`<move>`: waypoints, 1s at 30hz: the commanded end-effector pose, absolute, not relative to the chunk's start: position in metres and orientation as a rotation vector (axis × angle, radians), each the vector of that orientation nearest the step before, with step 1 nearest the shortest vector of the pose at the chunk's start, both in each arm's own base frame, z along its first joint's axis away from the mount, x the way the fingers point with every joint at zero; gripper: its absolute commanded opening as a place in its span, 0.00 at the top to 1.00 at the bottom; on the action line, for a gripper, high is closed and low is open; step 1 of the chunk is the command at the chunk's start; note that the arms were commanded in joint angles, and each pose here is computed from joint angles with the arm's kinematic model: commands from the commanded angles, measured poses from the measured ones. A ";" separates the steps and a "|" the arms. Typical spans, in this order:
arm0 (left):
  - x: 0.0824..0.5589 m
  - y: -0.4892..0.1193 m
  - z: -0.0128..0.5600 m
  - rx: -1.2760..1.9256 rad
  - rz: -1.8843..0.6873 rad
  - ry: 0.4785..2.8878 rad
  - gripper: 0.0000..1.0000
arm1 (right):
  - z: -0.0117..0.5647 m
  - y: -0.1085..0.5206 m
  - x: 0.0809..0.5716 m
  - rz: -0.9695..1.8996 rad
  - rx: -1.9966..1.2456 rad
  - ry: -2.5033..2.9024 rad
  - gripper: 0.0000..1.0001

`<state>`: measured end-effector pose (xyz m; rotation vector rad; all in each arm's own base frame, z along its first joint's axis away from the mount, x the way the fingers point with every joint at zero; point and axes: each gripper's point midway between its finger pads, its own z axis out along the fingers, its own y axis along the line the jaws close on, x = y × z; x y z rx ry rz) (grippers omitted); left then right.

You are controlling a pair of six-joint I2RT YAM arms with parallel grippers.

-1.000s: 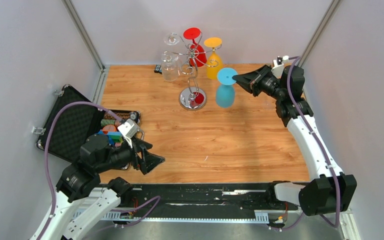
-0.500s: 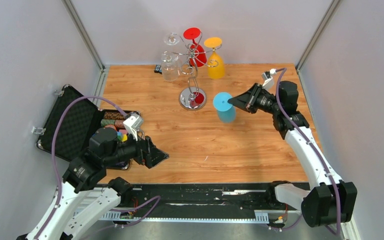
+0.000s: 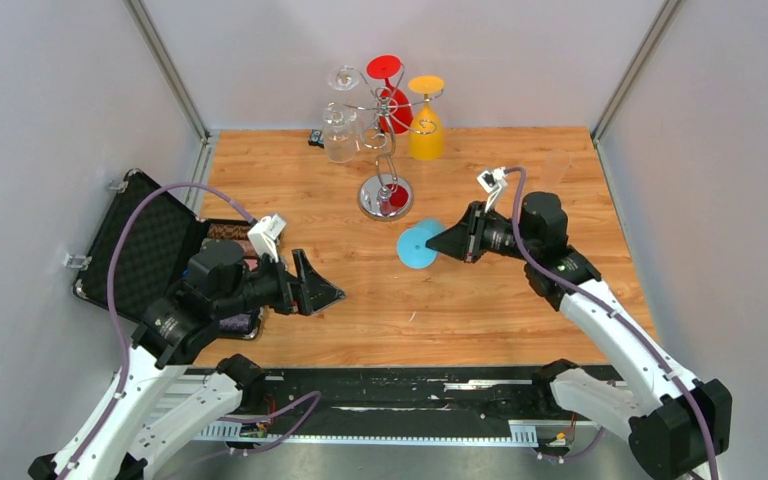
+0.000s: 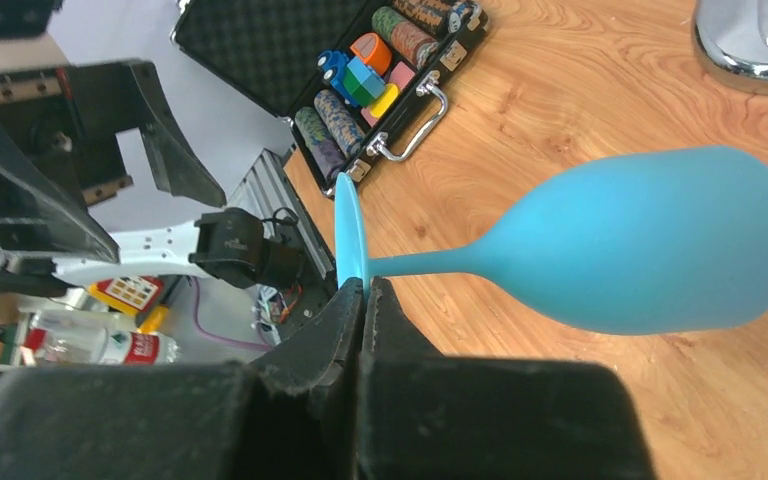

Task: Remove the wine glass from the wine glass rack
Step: Place the wine glass at the center of the board.

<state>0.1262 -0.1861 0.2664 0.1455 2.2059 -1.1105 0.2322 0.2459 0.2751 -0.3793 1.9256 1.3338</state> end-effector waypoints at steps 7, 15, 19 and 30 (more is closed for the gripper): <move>0.130 -0.200 0.312 0.017 -1.295 2.083 0.00 | 0.304 0.270 0.198 1.147 -0.735 1.513 1.00; 0.124 -0.203 0.318 0.031 -1.349 2.075 0.00 | 0.318 0.288 0.159 1.093 -0.914 1.257 1.00; 0.122 -0.204 0.317 0.054 -1.359 2.074 0.00 | 0.324 0.299 0.145 1.061 -0.982 1.157 1.00; 0.115 -0.208 0.311 0.117 -1.382 2.085 0.00 | 0.334 0.335 0.120 0.956 -1.114 0.987 1.00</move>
